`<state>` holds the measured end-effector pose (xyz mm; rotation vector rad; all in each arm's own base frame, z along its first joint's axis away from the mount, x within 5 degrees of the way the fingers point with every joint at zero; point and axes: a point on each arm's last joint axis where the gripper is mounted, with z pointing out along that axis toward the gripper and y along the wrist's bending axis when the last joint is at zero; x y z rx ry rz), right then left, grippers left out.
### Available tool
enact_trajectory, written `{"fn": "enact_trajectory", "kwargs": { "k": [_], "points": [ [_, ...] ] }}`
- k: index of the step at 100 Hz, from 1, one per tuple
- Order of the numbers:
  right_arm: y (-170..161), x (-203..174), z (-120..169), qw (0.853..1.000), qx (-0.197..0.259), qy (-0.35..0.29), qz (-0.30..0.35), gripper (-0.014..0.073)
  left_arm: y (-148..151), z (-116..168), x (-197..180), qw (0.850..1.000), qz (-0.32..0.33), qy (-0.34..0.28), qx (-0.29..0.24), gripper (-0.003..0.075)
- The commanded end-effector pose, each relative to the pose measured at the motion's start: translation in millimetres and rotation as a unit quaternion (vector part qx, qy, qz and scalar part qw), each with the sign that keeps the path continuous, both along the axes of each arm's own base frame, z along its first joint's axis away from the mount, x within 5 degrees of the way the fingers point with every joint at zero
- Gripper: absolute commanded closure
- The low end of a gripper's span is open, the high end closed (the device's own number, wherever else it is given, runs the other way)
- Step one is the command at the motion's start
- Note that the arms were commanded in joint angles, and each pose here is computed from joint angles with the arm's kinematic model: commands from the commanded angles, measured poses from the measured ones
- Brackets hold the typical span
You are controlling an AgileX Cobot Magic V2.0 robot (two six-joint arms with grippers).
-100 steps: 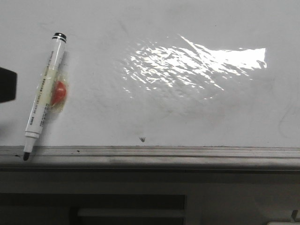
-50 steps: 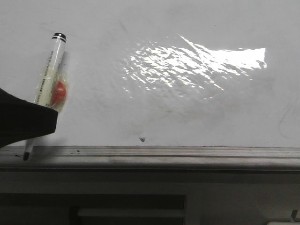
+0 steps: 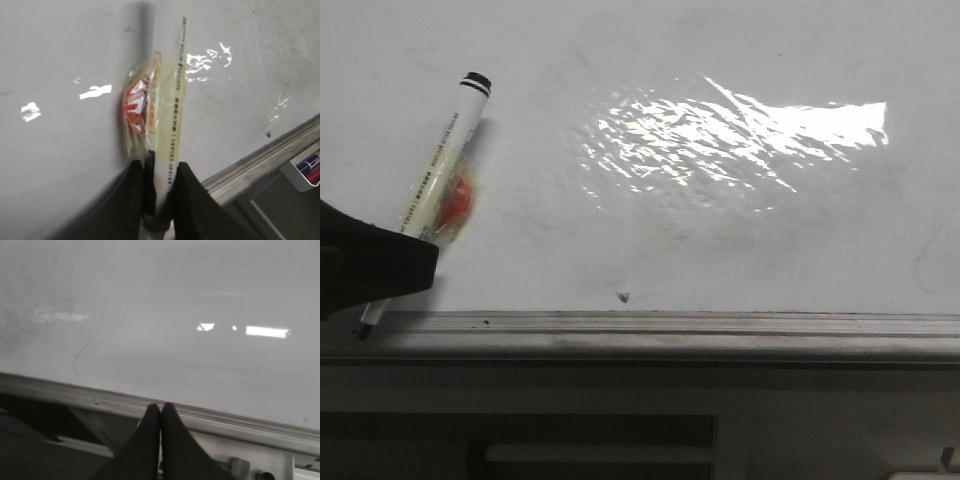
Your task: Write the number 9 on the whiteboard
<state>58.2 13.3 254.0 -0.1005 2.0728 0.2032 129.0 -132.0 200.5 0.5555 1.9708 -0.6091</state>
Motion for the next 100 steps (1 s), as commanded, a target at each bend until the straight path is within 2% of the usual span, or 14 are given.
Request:
{"fn": "enact_trajectory", "kwargs": {
  "k": [1, 15, 26, 35, 40, 49, 54, 61, 67, 74, 85, 100],
  "points": [
    [4.9, 8.1, 19.8, 0.999, -0.001, -0.028, 0.027, 0.0656, -4.2, 13.4, 4.2, 0.999, 0.006, -0.029, -0.034, 0.0741],
    [15.9, 21.0, 34.2, 0.996, -0.026, -0.02, 0.086, 0.0656, -5.2, 13.6, 3.4, 0.999, -0.008, -0.04, -0.023, 0.0741],
    [30.7, 34.7, 48.1, 0.99, -0.026, -0.018, 0.136, 0.0655, -8.9, 14.2, 0.0, 0.995, -0.06, -0.082, 0.013, 0.0741],
    [43.1, 45.0, 60.8, 0.983, -0.044, -0.024, 0.179, 0.0636, -12.3, 17.5, -5.0, 0.988, -0.098, -0.117, 0.028, 0.0741],
    [51.6, 51.1, 69.7, 0.978, -0.049, -0.023, 0.202, 0.0587, -14.6, 19.9, -8.2, 0.981, -0.124, -0.143, 0.035, 0.0741],
    [68.1, 57.7, 80.5, 0.969, -0.046, -0.02, 0.243, 0.0442, -19.2, 24.2, -13.8, 0.964, -0.173, -0.197, 0.048, 0.0741],
    [79.2, 61.5, 85.2, 0.962, -0.046, -0.017, 0.268, 0.0356, -21.4, 27.3, -16.0, 0.955, -0.191, -0.223, 0.044, 0.0741],
    [95.3, 63.6, 88.8, 0.95, -0.053, -0.012, 0.306, 0.029, -23.9, 32.4, -18.4, 0.945, -0.207, -0.253, 0.029, 0.0741],
    [108.7, 61.9, 90.4, 0.936, -0.067, -0.015, 0.346, 0.0279, -25.4, 36.4, -19.9, 0.938, -0.214, -0.272, 0.013, 0.0741],
    [124.8, 63.1, 90.7, 0.925, -0.067, -0.02, 0.373, 0.0279, -25.8, 37.9, -20.5, 0.935, -0.216, -0.28, 0.009, 0.0741],
    [142.9, 66.9, 92.8, 0.918, -0.06, -0.035, 0.392, 0.0279, -26.3, 37.0, -21.0, 0.933, -0.222, -0.282, 0.014, 0.0741],
    [159.5, 72.1, 93.3, 0.911, -0.063, -0.028, 0.406, 0.0279, -28.2, 34.8, -25.4, 0.917, -0.257, -0.303, 0.037, 0.0741]
  ]
}}
